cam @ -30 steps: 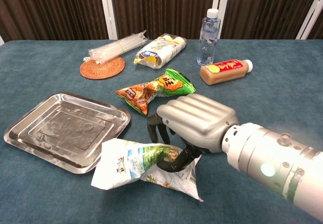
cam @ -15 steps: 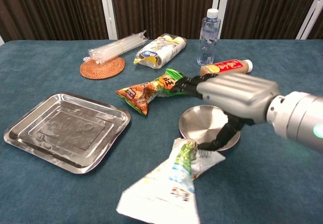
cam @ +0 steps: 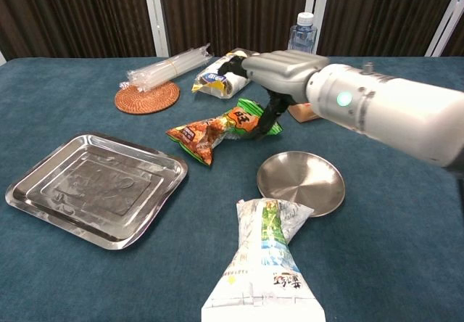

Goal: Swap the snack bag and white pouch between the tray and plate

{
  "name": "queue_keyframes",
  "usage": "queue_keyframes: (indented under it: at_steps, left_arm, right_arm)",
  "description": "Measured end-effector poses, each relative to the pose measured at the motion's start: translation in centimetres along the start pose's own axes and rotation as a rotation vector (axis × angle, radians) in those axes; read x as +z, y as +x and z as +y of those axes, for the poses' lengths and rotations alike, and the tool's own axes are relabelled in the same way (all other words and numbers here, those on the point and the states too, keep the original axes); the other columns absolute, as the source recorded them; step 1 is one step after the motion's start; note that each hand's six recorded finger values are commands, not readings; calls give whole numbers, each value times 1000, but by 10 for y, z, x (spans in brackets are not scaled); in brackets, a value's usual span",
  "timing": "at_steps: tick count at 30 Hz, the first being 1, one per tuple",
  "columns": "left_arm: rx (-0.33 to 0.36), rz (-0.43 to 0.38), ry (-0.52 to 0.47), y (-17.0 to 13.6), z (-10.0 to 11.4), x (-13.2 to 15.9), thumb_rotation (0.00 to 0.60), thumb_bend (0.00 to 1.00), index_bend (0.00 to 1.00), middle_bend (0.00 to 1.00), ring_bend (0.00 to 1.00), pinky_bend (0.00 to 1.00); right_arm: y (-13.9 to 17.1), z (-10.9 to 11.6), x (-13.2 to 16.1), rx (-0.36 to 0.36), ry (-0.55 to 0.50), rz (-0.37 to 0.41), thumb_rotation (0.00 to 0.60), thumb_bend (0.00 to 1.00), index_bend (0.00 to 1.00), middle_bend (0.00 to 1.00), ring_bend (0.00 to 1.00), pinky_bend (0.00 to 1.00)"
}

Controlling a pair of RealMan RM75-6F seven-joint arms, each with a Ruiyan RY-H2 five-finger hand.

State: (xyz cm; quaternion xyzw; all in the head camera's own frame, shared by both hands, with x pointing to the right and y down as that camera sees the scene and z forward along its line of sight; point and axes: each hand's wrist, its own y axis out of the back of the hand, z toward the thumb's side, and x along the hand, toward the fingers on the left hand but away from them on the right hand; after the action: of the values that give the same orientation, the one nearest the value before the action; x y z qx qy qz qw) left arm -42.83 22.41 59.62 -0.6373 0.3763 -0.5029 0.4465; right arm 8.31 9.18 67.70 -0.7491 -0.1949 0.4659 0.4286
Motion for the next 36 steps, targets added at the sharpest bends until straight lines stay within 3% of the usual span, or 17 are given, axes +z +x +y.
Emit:
queue_keyframes:
  at_steps: [8, 12, 14, 16, 18, 21, 23, 30, 36]
  left_arm:
    - [-8, 34, 2, 4, -1, -10, 600, 361, 0, 0, 0, 0]
    - [-14, 45, 4, 6, -2, -14, 600, 360, 0, 0, 0, 0]
    - [-16, 48, 5, 6, -3, -14, 600, 361, 0, 0, 0, 0]
    - [-17, 49, 5, 6, -3, -15, 600, 361, 0, 0, 0, 0]
    - [-19, 51, 10, 6, -3, -15, 600, 361, 0, 0, 0, 0]
    - [-17, 61, 20, 8, -3, -17, 600, 362, 0, 0, 0, 0]
    - [-19, 62, 21, 8, -3, -17, 600, 362, 0, 0, 0, 0]
    - [-17, 57, 22, 7, -3, -16, 600, 365, 0, 0, 0, 0]
    - [-14, 49, 20, 5, -1, -14, 600, 365, 0, 0, 0, 0]
  right_arm:
    - [-56, -19, 29, 35, 168, -39, 600, 318, 0, 73, 0, 86]
    - [-70, -32, 38, 68, 189, -58, 600, 319, 7, 76, 0, 84]
    - [-74, -38, 43, 78, 192, -60, 600, 346, 57, 109, 5, 94]
    - [-77, -41, 48, 84, 191, -56, 600, 429, 201, 205, 52, 151]
    - [-79, -43, 49, 84, 188, -59, 600, 517, 423, 348, 193, 316]
    - [-83, -46, 47, 69, 195, -82, 600, 527, 592, 488, 425, 566]
    - [-87, -48, 42, 59, 201, -108, 600, 528, 676, 556, 522, 668]
    - [-87, -52, 35, 36, 184, -136, 600, 527, 850, 706, 667, 859]
    - [-78, -36, 29, -20, 143, -123, 600, 528, 870, 721, 684, 874]
